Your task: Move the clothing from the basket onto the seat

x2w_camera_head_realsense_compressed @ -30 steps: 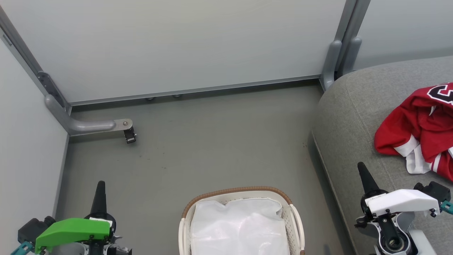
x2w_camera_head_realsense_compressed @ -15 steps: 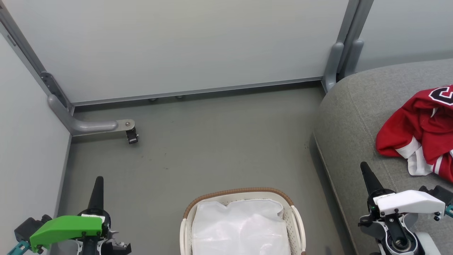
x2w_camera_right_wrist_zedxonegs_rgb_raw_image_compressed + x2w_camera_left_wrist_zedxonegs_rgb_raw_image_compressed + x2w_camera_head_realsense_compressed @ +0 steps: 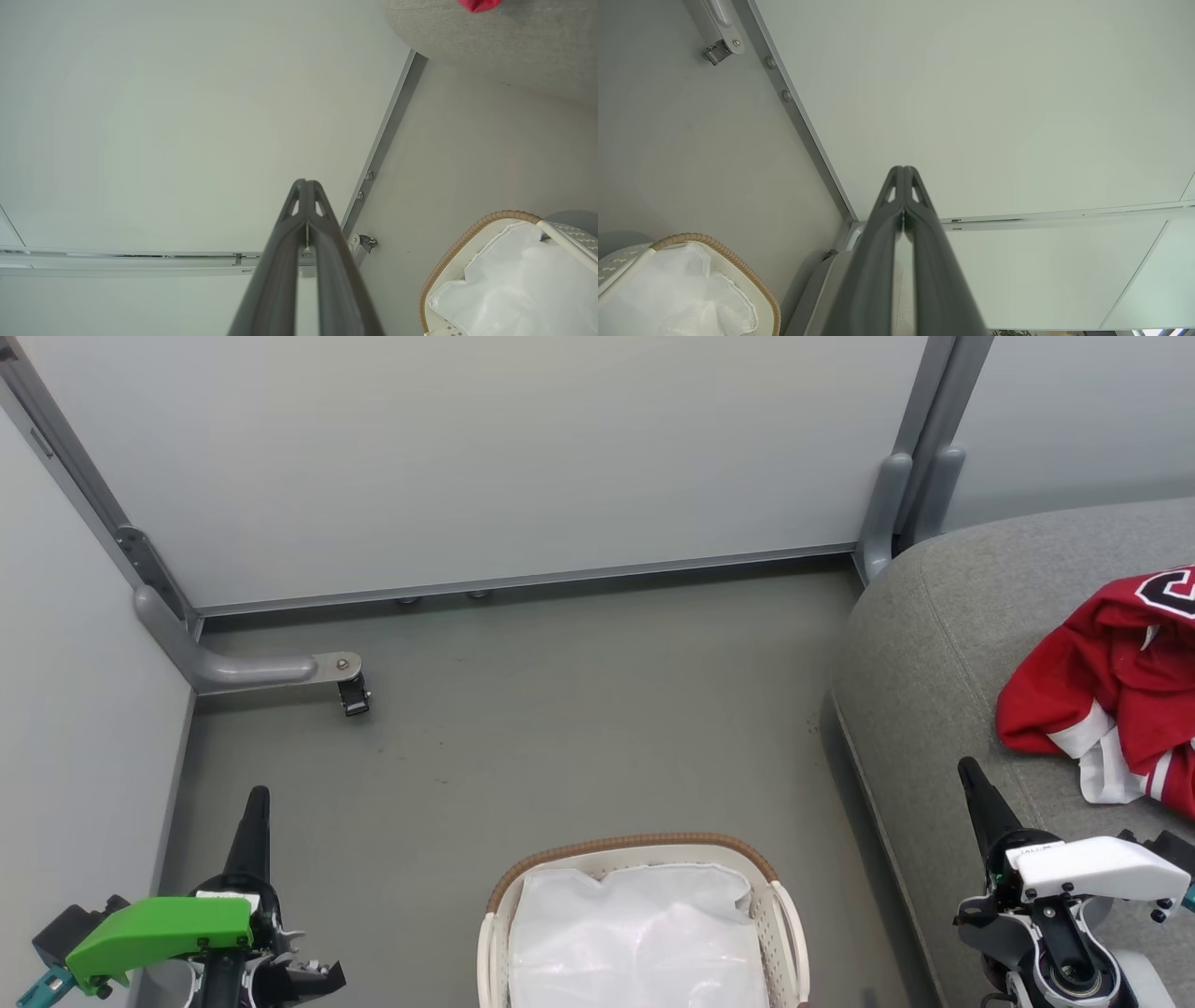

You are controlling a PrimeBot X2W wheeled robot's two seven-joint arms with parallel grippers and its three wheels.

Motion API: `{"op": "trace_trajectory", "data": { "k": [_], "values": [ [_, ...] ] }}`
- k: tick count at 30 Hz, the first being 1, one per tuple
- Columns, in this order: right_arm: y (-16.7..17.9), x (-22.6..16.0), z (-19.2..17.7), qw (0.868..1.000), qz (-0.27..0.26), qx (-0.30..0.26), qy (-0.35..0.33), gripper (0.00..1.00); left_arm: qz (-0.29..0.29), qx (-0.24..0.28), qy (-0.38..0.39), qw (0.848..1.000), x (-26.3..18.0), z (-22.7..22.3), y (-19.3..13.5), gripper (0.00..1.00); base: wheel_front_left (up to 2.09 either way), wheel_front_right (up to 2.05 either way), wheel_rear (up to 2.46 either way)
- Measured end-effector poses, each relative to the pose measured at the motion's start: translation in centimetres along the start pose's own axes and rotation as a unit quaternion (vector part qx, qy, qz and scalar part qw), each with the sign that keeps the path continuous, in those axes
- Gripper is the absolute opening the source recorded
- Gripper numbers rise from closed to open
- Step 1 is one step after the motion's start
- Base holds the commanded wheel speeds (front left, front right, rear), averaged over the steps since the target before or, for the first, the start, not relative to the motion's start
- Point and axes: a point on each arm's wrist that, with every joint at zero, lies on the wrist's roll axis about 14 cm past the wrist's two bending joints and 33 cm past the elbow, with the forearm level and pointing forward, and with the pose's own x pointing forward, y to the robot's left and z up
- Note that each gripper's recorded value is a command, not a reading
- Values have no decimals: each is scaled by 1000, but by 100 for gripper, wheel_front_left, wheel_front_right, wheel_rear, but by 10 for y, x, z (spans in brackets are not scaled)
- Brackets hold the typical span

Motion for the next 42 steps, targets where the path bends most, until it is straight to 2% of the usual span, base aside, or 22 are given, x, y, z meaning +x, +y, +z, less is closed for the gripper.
{"op": "trace_trajectory", "data": {
  "k": [25, 42],
  "values": [
    [11, -1, 4, 996, 23, 84, 2, 0, -31, -80, -4, 996, 0, 9, -16, 0, 0, 0, 0],
    [11, -1, 4, 996, 23, 86, 1, 0, -31, -80, -5, 996, 0, 10, -17, 0, 0, 0, 0]
  ]
}}
